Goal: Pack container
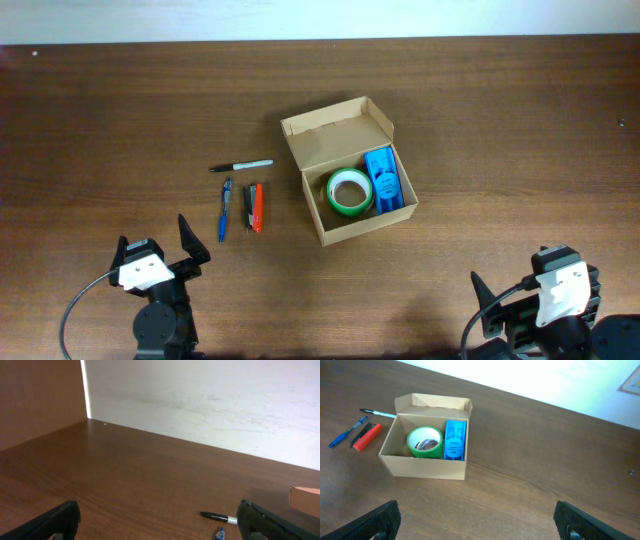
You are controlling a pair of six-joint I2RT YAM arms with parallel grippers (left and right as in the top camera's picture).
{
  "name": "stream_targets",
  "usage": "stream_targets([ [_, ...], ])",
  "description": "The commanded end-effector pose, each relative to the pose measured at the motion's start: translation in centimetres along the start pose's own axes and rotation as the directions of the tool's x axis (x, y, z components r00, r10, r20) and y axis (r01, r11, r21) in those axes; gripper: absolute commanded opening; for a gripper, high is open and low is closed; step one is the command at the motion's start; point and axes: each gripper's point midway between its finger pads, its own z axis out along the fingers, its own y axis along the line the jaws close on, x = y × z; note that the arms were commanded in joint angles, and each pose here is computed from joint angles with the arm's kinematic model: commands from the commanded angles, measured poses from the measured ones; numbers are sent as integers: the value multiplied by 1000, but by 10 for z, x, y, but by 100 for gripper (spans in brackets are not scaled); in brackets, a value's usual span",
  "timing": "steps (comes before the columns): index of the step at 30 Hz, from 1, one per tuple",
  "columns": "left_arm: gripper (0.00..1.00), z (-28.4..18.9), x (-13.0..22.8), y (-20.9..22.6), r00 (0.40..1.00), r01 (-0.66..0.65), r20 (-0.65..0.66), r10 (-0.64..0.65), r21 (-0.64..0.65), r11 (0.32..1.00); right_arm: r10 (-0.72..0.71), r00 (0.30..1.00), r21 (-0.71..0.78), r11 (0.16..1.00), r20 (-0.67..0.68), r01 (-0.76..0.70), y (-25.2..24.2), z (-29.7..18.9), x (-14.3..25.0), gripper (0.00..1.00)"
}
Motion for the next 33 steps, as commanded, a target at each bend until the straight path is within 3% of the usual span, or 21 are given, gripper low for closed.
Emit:
stream_targets([
  [1,100,0,1,0,1000,-6,-2,6,5,1000,19,1000,34,999,-7,-19,-5,3,1,99],
  [33,100,0,1,2,1000,-6,0,6,-10,1000,19,1000,34,999,-7,-19,-5,3,1,99],
])
